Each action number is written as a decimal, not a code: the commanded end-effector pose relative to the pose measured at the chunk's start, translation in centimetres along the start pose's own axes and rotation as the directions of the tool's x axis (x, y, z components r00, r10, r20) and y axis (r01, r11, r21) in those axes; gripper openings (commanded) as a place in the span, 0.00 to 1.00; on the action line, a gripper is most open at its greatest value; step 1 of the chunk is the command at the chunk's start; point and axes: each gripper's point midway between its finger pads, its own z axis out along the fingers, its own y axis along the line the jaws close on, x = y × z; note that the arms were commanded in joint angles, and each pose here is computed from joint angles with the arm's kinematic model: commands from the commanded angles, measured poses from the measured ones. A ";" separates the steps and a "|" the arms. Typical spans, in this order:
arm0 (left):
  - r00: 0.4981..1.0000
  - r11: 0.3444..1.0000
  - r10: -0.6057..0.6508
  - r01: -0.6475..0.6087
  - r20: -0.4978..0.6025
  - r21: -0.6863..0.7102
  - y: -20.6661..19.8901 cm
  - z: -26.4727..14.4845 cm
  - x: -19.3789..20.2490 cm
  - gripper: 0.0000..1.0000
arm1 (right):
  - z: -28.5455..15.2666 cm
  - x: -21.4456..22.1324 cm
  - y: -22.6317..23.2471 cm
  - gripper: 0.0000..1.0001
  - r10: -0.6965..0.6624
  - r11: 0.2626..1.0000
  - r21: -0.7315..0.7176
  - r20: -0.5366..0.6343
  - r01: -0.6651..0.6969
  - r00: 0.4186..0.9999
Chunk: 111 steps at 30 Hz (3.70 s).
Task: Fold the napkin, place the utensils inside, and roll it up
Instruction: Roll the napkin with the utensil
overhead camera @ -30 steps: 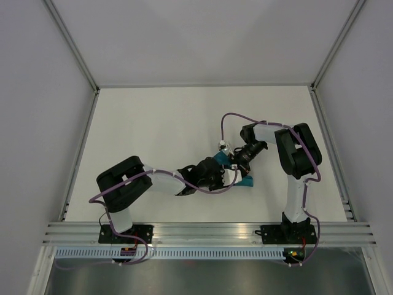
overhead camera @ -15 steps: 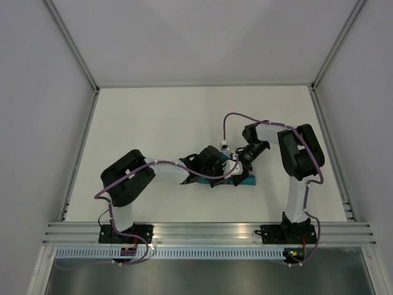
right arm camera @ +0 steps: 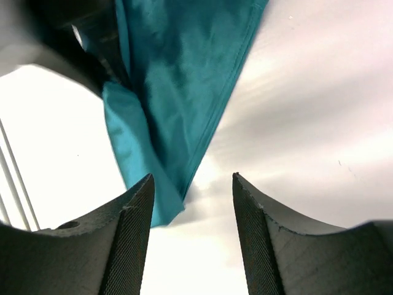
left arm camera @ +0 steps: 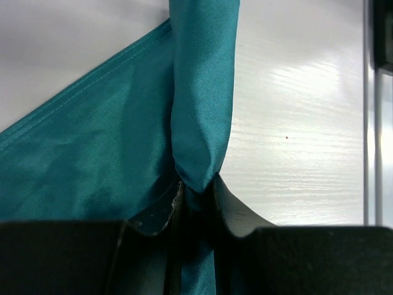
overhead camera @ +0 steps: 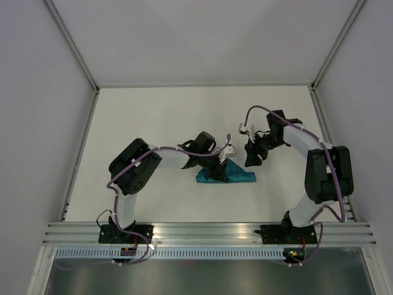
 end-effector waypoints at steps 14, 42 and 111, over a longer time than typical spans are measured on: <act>0.896 0.895 -0.375 0.417 -0.236 0.161 -0.9 1.4 5.8 0.02 | 0.4 -0.5 4.1 0.68 -0.426 0.850 0.357 0.031 0.388 0.904; 0.860 0.870 -0.428 0.475 -0.277 0.131 -0.1 1.6 5.7 0.04 | 4.0 1.6 5.8 0.68 -0.500 0.806 0.343 -0.042 0.483 0.865; 0.935 0.836 0.143 0.062 0.325 -0.546 2.2 -12.0 -6.0 0.48 | 6.7 5.3 5.3 0.15 -0.208 0.977 -0.103 -0.274 0.186 0.939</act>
